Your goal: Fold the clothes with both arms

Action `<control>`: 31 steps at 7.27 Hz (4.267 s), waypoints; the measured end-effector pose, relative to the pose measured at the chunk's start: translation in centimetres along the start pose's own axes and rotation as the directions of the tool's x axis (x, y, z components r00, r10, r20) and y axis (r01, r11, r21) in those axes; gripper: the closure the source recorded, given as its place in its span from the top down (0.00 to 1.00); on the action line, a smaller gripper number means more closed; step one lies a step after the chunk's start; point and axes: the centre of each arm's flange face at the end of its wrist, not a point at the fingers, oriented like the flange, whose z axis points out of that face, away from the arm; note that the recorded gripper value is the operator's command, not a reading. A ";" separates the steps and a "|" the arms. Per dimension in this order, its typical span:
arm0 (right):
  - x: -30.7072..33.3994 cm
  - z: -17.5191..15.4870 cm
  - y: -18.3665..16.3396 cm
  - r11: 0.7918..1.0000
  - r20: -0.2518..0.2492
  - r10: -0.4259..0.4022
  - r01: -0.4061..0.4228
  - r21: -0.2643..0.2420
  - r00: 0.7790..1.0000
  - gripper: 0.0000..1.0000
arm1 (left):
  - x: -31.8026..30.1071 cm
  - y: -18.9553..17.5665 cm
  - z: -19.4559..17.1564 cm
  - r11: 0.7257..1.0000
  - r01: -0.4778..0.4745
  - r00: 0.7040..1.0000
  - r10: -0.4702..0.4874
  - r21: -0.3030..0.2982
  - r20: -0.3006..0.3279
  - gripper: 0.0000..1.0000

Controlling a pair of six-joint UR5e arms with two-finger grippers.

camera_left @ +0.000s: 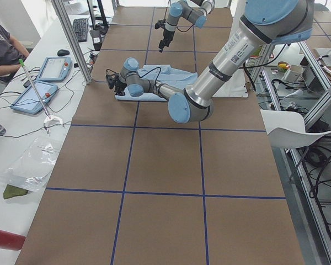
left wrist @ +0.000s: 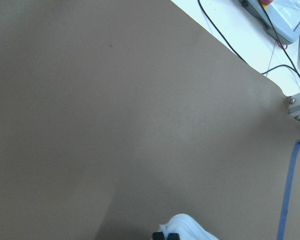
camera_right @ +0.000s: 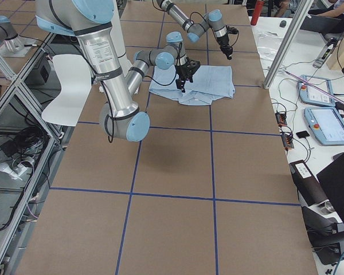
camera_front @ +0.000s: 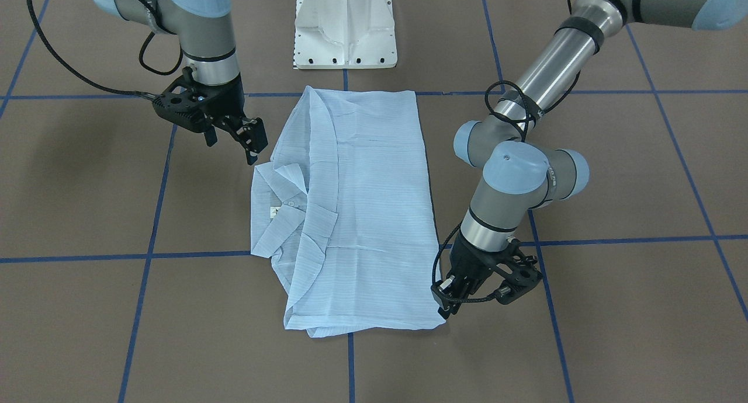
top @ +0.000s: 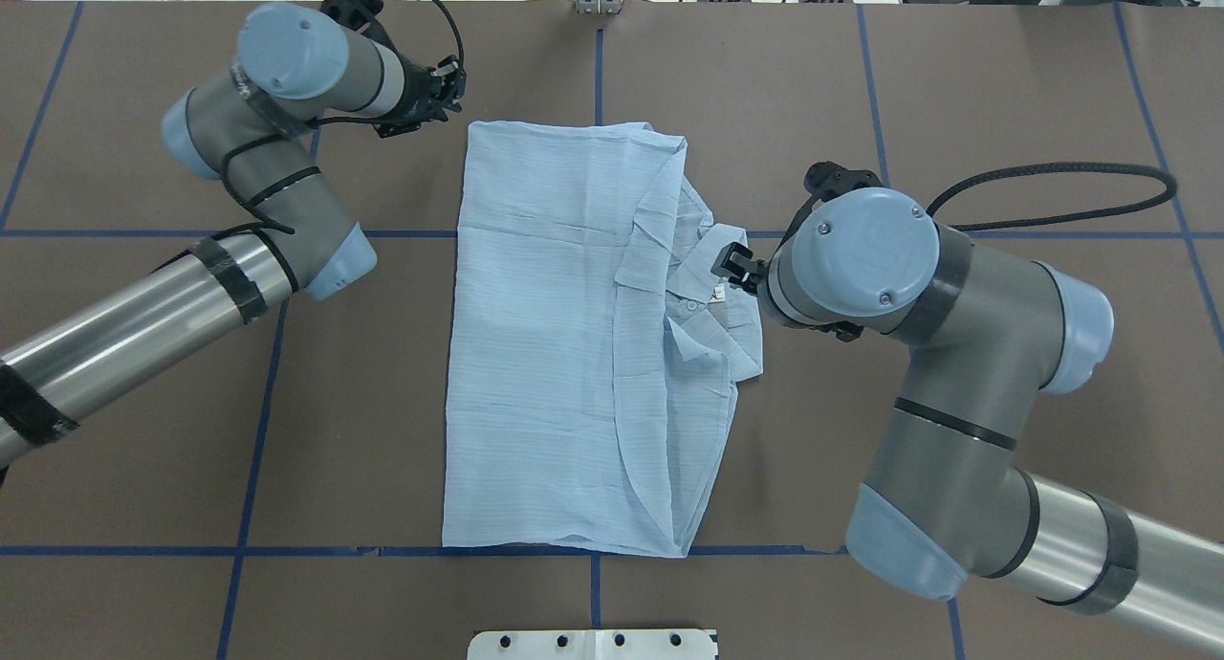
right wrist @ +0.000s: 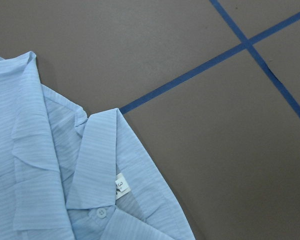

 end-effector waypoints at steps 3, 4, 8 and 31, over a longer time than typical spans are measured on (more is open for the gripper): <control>-3.1 0.8 6.1 0.987 0.009 -0.161 0.161 -0.025 0.987 1.00 | -5.6 -2.9 -6.8 0.996 -0.048 0.998 0.045 -0.073 -0.040 0.31; -4.2 1.3 8.5 0.965 0.010 -0.259 0.259 -0.043 0.966 1.00 | -6.3 -2.9 -7.8 0.996 -0.050 0.998 0.046 -0.077 -0.043 0.30; -5.7 2.4 13.7 0.747 0.041 -0.658 0.659 -0.089 0.752 1.00 | -7.3 -2.8 -9.3 0.996 -0.048 0.998 0.045 -0.078 -0.045 0.31; -6.5 3.8 9.3 0.574 -0.053 -0.816 0.795 -0.198 0.576 1.00 | -5.7 -1.8 -12.3 0.994 -0.038 0.999 0.034 -0.100 -0.043 0.32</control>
